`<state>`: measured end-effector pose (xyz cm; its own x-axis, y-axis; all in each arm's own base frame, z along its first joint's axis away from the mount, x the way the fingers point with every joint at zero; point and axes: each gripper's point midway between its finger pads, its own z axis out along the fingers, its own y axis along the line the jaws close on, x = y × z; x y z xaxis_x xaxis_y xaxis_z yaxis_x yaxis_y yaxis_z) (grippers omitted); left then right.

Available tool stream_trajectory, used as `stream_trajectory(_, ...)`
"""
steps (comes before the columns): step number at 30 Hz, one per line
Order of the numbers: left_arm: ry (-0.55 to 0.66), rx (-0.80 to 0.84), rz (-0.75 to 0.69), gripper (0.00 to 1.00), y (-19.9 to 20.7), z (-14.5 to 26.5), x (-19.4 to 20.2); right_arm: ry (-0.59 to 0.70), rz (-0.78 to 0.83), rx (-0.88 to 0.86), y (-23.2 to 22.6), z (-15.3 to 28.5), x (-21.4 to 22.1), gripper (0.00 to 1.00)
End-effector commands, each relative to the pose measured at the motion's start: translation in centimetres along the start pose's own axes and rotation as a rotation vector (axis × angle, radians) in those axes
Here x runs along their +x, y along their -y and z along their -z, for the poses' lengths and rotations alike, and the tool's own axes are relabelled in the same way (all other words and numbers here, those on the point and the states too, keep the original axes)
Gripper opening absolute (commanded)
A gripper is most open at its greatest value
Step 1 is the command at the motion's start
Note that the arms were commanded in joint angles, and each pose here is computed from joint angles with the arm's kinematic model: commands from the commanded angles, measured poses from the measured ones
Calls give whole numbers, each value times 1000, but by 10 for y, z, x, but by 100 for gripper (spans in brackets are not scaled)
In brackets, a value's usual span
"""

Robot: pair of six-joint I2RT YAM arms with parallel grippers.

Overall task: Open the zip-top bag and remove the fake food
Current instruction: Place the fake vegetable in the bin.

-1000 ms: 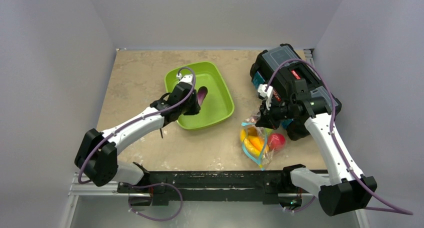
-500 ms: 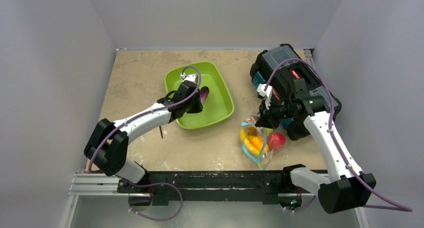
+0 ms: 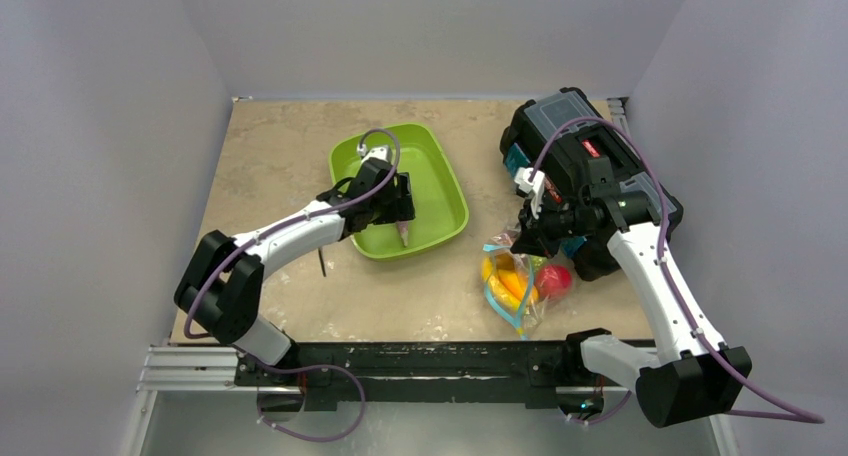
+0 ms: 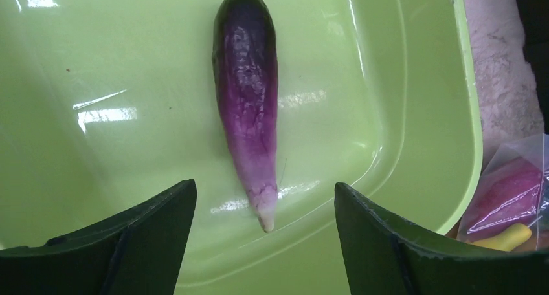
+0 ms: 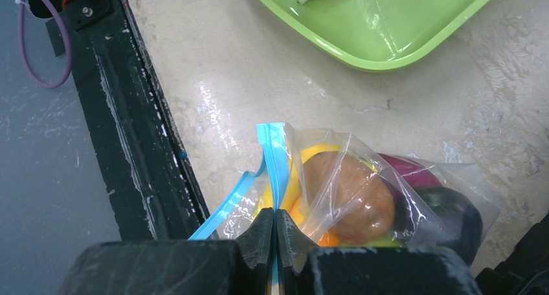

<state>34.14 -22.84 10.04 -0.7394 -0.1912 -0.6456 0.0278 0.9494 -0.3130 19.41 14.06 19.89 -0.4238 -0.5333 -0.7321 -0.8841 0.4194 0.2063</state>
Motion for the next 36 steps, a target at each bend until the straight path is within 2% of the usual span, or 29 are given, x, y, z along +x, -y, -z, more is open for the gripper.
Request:
stream_trajectory(1, 72, 21, 37, 81, 6, 26, -29, 27, 20, -6, -1, 3, -8, 0)
stream_trajectory(4, 110, 89, 57, 87, 11, 49, -31, 28, 22, -4, -1, 3, -8, 0)
stream_trajectory(11, 187, 421, 121, 87, 44, 119, -30, 30, 27, -3, -1, 3, -9, 0)
stream_trajectory(19, 182, 680, 31, 86, 91, 182, 0, 32, 28, 0, 0, 2, -9, 0)
stream_trajectory(29, 168, 895, -135, 86, 173, 209, 51, 35, 26, 2, 0, 2, -9, 0)
stream_trajectory(32, 168, 918, -225, 86, 191, 213, 64, 38, 25, 0, 0, 2, -9, 0)
stream_trajectory(36, 201, 865, -321, 86, 200, 202, 81, 40, 16, -8, 0, 0, -9, 0)
